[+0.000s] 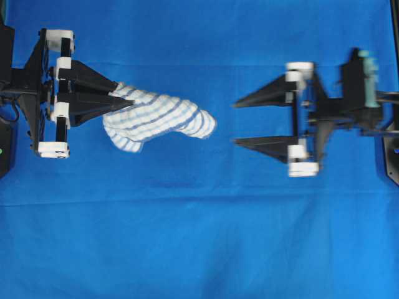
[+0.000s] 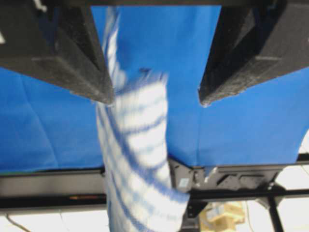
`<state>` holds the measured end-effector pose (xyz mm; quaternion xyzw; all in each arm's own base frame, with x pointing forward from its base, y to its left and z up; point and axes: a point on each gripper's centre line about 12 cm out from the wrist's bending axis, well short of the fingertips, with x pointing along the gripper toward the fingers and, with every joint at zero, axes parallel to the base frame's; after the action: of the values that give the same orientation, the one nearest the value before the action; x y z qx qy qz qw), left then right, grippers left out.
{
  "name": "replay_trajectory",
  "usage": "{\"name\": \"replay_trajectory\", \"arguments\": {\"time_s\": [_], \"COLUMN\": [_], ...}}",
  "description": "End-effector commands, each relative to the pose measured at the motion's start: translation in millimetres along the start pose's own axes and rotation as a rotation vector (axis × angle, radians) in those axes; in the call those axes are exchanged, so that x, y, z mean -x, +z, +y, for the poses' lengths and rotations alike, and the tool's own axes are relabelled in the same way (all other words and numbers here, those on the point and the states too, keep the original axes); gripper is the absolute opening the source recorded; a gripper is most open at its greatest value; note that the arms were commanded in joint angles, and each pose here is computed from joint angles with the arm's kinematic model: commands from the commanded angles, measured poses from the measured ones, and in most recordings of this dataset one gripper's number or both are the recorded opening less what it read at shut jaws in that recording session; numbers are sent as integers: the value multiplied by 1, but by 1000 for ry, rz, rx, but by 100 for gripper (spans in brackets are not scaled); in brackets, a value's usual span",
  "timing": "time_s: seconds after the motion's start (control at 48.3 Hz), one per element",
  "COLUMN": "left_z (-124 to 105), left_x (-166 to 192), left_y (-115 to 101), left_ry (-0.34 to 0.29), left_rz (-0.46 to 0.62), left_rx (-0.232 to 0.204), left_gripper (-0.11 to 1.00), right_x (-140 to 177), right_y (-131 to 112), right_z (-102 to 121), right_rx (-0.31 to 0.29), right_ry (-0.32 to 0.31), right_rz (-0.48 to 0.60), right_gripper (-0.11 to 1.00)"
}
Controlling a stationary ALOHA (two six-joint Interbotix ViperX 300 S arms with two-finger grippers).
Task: Hand over the towel.
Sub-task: 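Open the right gripper and move it to the towel's hanging end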
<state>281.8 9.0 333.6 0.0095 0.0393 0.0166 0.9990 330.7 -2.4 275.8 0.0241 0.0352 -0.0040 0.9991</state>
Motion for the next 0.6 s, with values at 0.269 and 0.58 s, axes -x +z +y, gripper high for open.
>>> {"name": "replay_trajectory", "arguments": {"time_s": [0.269,0.58], "left_z": [-1,-3], "left_x": [0,0], "left_y": [9,7], "left_ry": [-3,-10], "left_rz": [-31,-26], "left_rx": [-3,-7], "left_gripper": [4,4], "right_x": [-88,-117], "right_y": [15,9], "right_z": [-3,-4], "right_rx": [47,52], "right_ry": [-2,-4], "right_rz": [11,78], "right_gripper": [72,72]}}
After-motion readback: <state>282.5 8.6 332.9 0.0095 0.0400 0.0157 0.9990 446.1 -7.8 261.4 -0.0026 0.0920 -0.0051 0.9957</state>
